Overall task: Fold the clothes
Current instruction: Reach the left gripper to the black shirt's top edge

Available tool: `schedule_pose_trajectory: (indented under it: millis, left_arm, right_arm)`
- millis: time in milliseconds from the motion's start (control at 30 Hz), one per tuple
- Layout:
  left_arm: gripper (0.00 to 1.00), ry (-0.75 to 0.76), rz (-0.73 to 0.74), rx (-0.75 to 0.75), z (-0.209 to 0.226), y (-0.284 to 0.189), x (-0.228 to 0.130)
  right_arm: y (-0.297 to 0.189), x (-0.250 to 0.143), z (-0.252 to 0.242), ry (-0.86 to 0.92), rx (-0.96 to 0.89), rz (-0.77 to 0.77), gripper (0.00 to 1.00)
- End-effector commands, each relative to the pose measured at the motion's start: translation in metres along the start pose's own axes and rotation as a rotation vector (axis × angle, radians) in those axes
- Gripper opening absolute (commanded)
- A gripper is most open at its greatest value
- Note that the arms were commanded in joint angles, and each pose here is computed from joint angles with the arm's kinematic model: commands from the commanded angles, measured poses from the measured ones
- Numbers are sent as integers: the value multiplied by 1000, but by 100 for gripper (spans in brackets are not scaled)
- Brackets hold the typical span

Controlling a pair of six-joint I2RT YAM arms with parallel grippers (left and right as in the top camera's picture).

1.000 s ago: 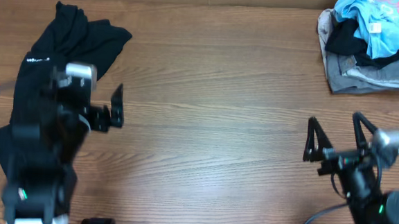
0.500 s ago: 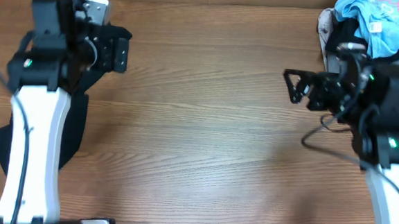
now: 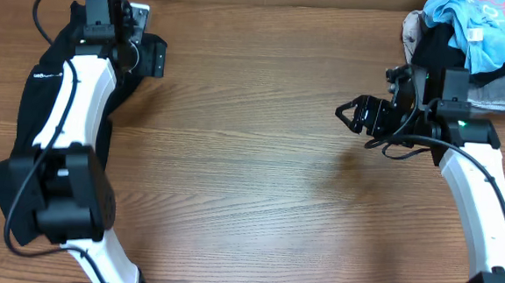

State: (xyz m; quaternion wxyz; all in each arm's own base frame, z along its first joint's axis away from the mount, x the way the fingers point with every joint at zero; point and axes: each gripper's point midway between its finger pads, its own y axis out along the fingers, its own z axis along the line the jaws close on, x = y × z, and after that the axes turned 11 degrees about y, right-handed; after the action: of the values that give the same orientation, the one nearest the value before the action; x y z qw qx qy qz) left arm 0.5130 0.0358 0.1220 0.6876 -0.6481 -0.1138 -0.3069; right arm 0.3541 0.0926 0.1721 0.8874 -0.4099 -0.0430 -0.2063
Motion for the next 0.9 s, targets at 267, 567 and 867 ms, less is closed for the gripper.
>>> schedule_pose_trajectory:
  millis: [267,567,867]
  left_arm:
    - [74,59,136,-10,21,70,-52]
    - [54,60,241,68,35,98,-84]
    - [4,58,227,78,31,105,-81]
  right_arm:
    - [7,-9,-11,-23,-140,21,81]
    - [10,-13,-7,-37,-136,32,79]
    - [10,-13,-7,-35,-136,32,74]
